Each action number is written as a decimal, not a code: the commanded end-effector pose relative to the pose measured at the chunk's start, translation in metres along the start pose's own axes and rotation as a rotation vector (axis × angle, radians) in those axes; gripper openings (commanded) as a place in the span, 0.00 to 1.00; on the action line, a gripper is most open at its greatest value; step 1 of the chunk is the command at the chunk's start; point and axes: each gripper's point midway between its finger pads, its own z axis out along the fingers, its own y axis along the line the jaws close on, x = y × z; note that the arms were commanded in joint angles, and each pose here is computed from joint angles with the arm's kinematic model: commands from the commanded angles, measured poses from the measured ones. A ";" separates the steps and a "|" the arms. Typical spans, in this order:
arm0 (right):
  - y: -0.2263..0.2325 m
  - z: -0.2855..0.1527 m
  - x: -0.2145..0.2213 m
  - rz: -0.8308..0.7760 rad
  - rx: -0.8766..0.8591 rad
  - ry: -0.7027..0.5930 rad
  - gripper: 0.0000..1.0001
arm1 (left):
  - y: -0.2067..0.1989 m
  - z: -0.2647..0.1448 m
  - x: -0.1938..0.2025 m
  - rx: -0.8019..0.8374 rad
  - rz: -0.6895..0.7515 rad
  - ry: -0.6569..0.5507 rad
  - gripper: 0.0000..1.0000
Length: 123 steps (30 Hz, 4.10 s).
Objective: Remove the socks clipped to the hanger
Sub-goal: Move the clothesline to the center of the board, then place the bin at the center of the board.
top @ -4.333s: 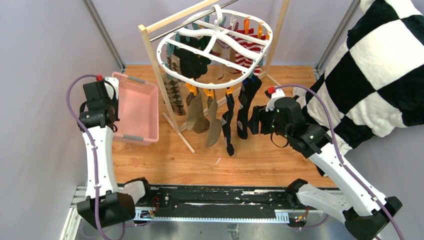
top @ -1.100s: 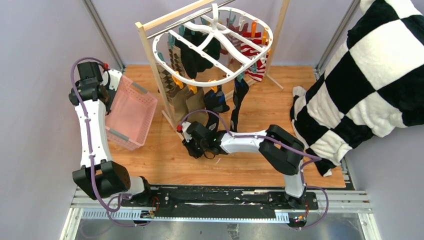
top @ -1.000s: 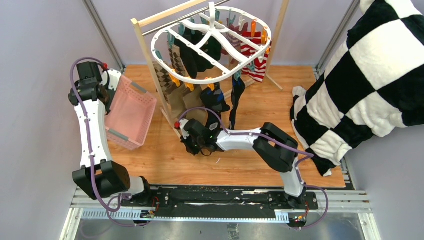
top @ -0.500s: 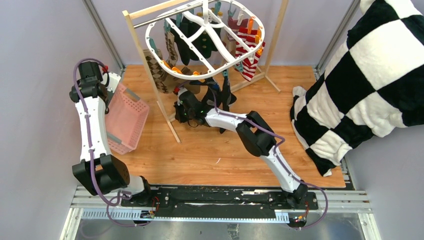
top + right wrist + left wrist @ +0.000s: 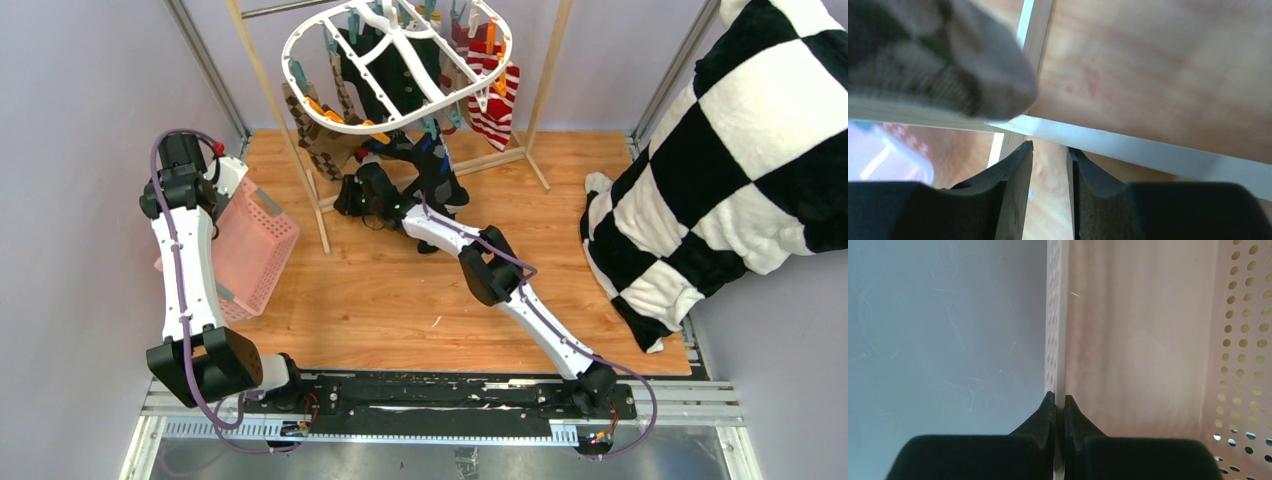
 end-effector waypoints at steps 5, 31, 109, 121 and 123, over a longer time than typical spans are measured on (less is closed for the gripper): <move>-0.053 0.020 -0.089 0.210 0.001 -0.317 0.54 | -0.006 -0.008 -0.004 0.076 0.216 -0.061 0.00; 0.023 -0.205 -0.001 -0.113 -0.199 -0.149 0.85 | -0.125 -0.026 -0.042 0.454 0.785 -0.407 0.00; -0.085 -0.451 -0.068 -0.115 0.346 -0.175 0.81 | -0.176 -0.058 -0.144 0.903 -0.040 -0.541 1.00; -0.054 -0.422 -0.188 -0.355 0.231 -0.355 0.87 | -0.180 -0.104 -0.149 1.012 -0.116 -0.636 1.00; -0.058 -0.422 -0.200 -0.331 0.204 -0.370 0.87 | -0.179 -0.109 -0.148 1.011 -0.119 -0.651 1.00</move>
